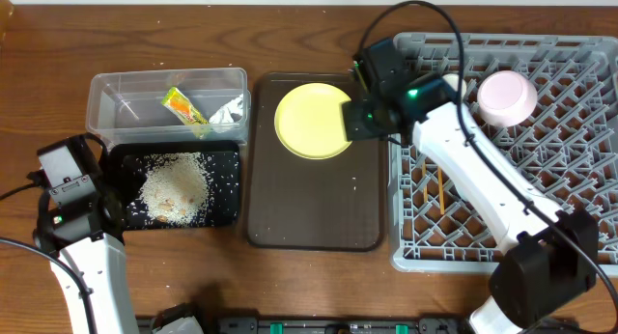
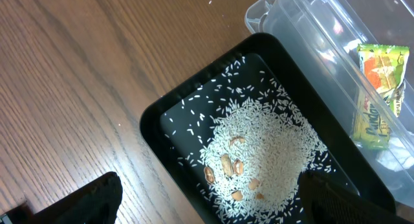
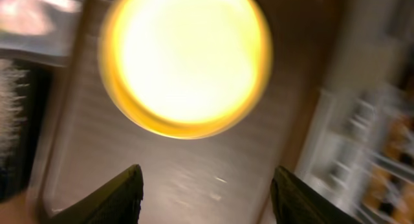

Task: Sort waste into correct bins and load items into the dishwasher rack
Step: 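Move right gripper to the yellow plate on the brown tray and grasp, then lift the yellow plate with right gripper into the rack's left slots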

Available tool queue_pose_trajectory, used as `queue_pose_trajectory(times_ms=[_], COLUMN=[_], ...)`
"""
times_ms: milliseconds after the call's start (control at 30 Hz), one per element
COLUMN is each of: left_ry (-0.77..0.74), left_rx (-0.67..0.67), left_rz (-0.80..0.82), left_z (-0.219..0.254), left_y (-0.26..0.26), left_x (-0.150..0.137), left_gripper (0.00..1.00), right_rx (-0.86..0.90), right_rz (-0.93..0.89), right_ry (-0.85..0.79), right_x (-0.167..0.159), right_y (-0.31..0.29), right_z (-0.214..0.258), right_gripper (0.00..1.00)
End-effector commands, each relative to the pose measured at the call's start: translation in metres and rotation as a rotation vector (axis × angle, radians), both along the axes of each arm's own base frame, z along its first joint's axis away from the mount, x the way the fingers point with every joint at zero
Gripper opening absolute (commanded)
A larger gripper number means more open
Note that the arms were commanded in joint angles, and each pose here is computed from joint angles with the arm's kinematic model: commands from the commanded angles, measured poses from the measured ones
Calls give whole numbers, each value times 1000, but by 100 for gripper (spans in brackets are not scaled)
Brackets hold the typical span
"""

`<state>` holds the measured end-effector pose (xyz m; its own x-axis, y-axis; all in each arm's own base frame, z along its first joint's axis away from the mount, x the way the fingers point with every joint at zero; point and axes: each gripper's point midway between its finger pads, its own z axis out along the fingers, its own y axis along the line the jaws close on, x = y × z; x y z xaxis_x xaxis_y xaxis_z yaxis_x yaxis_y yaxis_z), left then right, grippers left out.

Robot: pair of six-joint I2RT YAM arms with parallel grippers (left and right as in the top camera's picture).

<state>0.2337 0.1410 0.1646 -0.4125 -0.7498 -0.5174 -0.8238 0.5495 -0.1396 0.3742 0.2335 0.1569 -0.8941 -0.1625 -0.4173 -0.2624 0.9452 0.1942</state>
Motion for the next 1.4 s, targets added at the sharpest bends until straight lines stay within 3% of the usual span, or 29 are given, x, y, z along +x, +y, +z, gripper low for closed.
queue_pose_trajectory(times_ms=[0, 167, 367, 567, 767, 833, 967, 1167, 1267, 1367], left_ry=[-8, -8, -8, -8, -8, -8, -8, -8, -8, -8], left_rx=[16, 16, 16, 16, 16, 16, 16, 16, 16, 16], left_rz=[17, 17, 17, 17, 17, 17, 17, 17, 17, 17], left_z=[6, 6, 6, 6, 6, 6, 6, 6, 6, 6], left_y=[4, 4, 4, 4, 4, 4, 4, 4, 4, 4], left_x=[0, 0, 0, 0, 0, 0, 0, 0, 0, 0], left_gripper=[89, 89, 89, 89, 89, 90, 90, 90, 90, 89], right_rx=[75, 87, -101, -213, -295, -306, -308, -343, -351, -322], right_rz=[126, 306, 341, 376, 363, 367, 383, 394, 394, 342], right_ry=[1, -123, -255, -277, -239, -224, -194, -142, -129, -130], right_x=[-18, -27, -20, -13, -7, -9, -15, -24, -27, -25], right_y=[37, 86, 107, 118, 111, 109, 109, 98, 96, 98], right_z=[-1, -7, -38, -84, -129, -138, -144, -150, -152, -150], right_gripper=[61, 57, 56, 55, 46, 41, 22, 16, 1, 1])
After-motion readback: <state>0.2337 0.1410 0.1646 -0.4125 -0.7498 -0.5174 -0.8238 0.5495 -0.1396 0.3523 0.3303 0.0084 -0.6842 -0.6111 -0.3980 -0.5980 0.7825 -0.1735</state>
